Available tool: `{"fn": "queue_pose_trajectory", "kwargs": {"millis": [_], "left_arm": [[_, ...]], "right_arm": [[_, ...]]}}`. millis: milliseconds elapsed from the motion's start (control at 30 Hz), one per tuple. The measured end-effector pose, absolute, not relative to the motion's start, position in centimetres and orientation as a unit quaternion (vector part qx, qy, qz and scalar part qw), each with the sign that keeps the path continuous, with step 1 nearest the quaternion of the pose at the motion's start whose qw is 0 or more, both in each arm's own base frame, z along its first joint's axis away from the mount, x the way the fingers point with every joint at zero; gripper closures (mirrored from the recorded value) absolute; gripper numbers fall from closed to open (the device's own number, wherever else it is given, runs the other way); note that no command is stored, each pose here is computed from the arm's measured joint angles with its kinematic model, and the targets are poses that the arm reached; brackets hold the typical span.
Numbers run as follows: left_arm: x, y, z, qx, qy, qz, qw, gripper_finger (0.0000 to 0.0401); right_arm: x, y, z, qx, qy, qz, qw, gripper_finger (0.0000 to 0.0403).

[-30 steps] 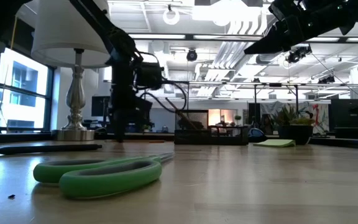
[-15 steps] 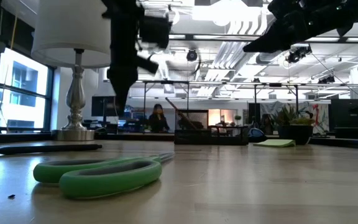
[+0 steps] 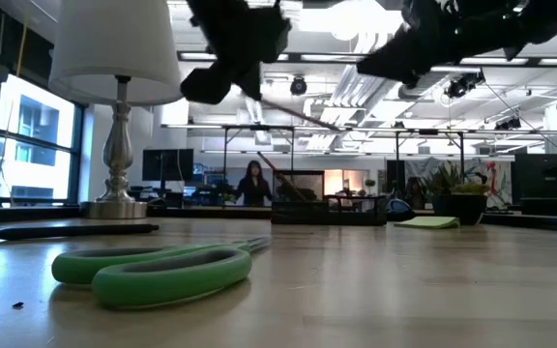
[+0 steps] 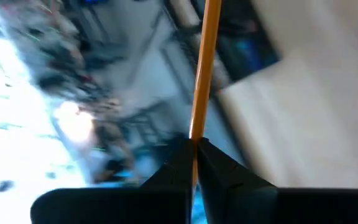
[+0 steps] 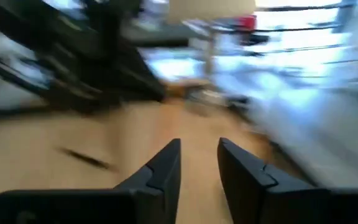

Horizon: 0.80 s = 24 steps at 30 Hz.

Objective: Pick and place office supplies into organizer
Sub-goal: Put the orange pencil into the black desk organizer

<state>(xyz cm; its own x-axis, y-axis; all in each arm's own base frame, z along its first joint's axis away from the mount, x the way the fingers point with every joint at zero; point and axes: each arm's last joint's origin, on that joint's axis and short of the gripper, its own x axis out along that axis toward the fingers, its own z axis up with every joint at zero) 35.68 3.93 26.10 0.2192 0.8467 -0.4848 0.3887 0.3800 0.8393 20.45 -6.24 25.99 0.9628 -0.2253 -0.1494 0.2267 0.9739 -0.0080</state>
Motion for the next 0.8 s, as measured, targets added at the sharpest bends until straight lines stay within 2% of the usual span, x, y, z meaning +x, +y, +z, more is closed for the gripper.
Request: {"fn": "queue_pose_trajectory", "kwargs": {"millis": [133, 267, 433, 600, 733, 800], "left_arm": [[36.4, 3.2, 26.6, 0.6, 0.584, 0.144, 0.528, 0.0401], [37.1, 2.8, 27.0, 0.647, 0.567, 0.112, 0.497, 0.0401], [38.3, 2.6, 28.0, 0.673, 0.521, 0.118, 0.511, 0.0401], [38.5, 2.4, 27.9, 0.702, 0.496, 0.051, 0.509, 0.0401], [38.4, 2.4, 27.8, 0.661, 0.5, 0.09, 0.552, 0.0401], [38.2, 2.5, 27.6, 0.62, 0.504, 0.127, 0.587, 0.0401]], "right_arm": [[21.2, -6.3, 25.6, 0.079, 0.066, 0.016, 0.995, 0.0282], [22.3, -6.9, 23.9, 0.101, 0.104, -0.013, 0.989, 0.0267], [23.8, -7.9, 22.7, 0.097, 0.089, -0.027, 0.991, 0.0247], [24.6, -8.1, 22.2, 0.071, 0.07, -0.006, 0.995, 0.0228], [24.5, -8.1, 20.9, 0.03, 0.13, -0.008, 0.991, 0.0222], [24.4, -8.2, 20.2, -0.009, 0.167, -0.04, 0.985, 0.0222]]}}
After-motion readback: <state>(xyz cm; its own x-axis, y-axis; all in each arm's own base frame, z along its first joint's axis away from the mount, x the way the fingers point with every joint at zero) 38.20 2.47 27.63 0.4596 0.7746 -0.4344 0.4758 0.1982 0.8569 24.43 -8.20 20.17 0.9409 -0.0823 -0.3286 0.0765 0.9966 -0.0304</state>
